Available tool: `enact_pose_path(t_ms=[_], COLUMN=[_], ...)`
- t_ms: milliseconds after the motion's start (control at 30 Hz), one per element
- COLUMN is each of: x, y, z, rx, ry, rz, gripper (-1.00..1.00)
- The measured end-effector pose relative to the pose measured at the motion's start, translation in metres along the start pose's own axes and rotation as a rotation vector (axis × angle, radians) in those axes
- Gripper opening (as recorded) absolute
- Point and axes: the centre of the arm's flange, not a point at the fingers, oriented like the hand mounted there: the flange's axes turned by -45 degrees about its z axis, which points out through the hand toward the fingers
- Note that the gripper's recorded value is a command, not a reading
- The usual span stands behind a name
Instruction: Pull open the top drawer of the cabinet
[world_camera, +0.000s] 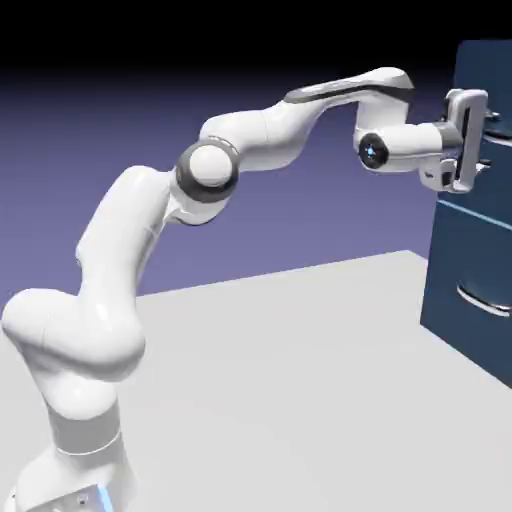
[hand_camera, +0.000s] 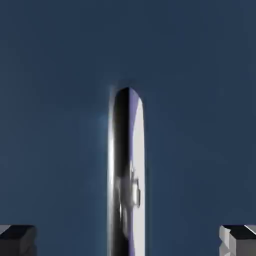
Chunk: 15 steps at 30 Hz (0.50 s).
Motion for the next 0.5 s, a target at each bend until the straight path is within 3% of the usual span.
enact_pose_path(t_ms=[500], x=[-0.003], y=[0.000], z=[0.037], rx=[-0.003], ry=[-0.005], rz=[-0.002], gripper=[0.00])
